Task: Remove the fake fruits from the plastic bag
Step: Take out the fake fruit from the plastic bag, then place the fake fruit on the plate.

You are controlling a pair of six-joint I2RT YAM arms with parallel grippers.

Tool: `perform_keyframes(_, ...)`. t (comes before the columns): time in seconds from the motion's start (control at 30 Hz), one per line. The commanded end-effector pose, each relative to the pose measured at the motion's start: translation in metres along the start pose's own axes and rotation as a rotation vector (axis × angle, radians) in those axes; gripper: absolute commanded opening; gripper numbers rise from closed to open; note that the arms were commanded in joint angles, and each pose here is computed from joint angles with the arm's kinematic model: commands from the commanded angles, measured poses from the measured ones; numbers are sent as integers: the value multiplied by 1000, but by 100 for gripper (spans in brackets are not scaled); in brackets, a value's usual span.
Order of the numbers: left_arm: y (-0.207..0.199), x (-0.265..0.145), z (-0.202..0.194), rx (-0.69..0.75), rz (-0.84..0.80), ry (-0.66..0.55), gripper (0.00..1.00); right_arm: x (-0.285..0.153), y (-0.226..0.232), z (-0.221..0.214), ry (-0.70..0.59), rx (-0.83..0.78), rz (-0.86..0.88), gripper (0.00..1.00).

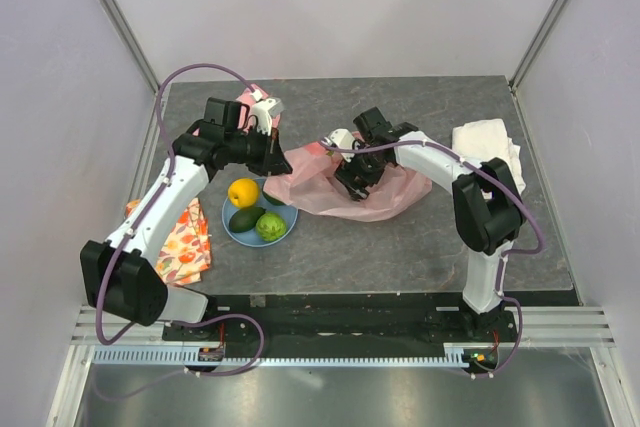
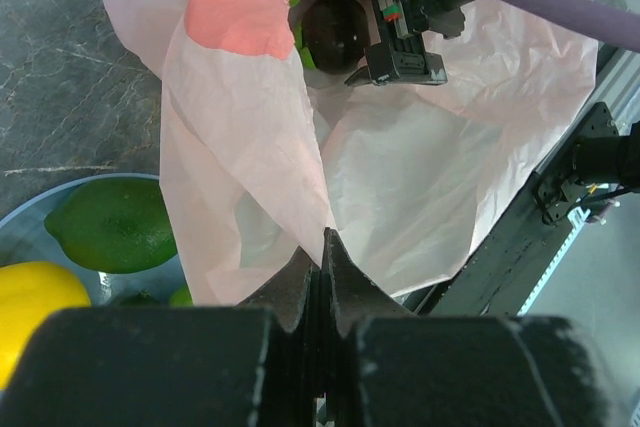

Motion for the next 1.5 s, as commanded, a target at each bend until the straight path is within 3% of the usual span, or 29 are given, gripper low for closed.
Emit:
perform_keyframes(0.0,0,-1,12,75,-9,-37,2,8,-6,-3,23,20,-58,86)
perform_keyframes(0.1,1,0,12,75,-4,-39,2,2,-6,4,-22,19,-61,75)
perform_keyframes(0.13,1,1,12,77,-4,-40,2,-1,-6,7,-36,15,-64,66)
perform_keyframes(0.23,2,2,13,72,-6,-40,2,-23,-6,19,-102,1,-91,52)
perform_keyframes(0.33,2,2,15,73,-8,-42,2,-60,0,37,-209,-15,-124,45)
perform_keyframes(0.57,2,4,16,73,-6,-47,1,-129,19,65,-428,-10,-110,37)
perform_keyframes(0.9,3,2,26,86,26,-78,2,-183,36,102,-627,-36,17,36)
perform_keyframes(0.93,6,0,33,85,51,-95,5,-183,38,104,-629,-30,45,37)
perform_keyframes(0.97,8,-3,37,84,61,-105,20,-187,41,108,-642,-44,63,37)
perform_keyframes(1.03,11,-12,53,58,92,-146,37,-183,57,111,-624,-83,145,36)
perform_keyframes(1.07,12,-16,58,58,100,-162,51,-182,63,113,-618,-128,166,36)
perform_keyframes(1.17,11,-33,71,96,148,-225,65,-166,87,113,-571,-167,306,37)
perform_keyframes(1.47,3,-81,56,91,227,-314,71,-124,116,135,-486,-273,501,37)
Point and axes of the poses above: each gripper's point midway between its finger pads, its own x axis out along the fingers, its own y axis along the line the jaws close on, z = x × y, the point moved 10 cm from there along -x, back along the fingers, and after that the axes turned 4 degrees about -x, right-handed, at the moved point
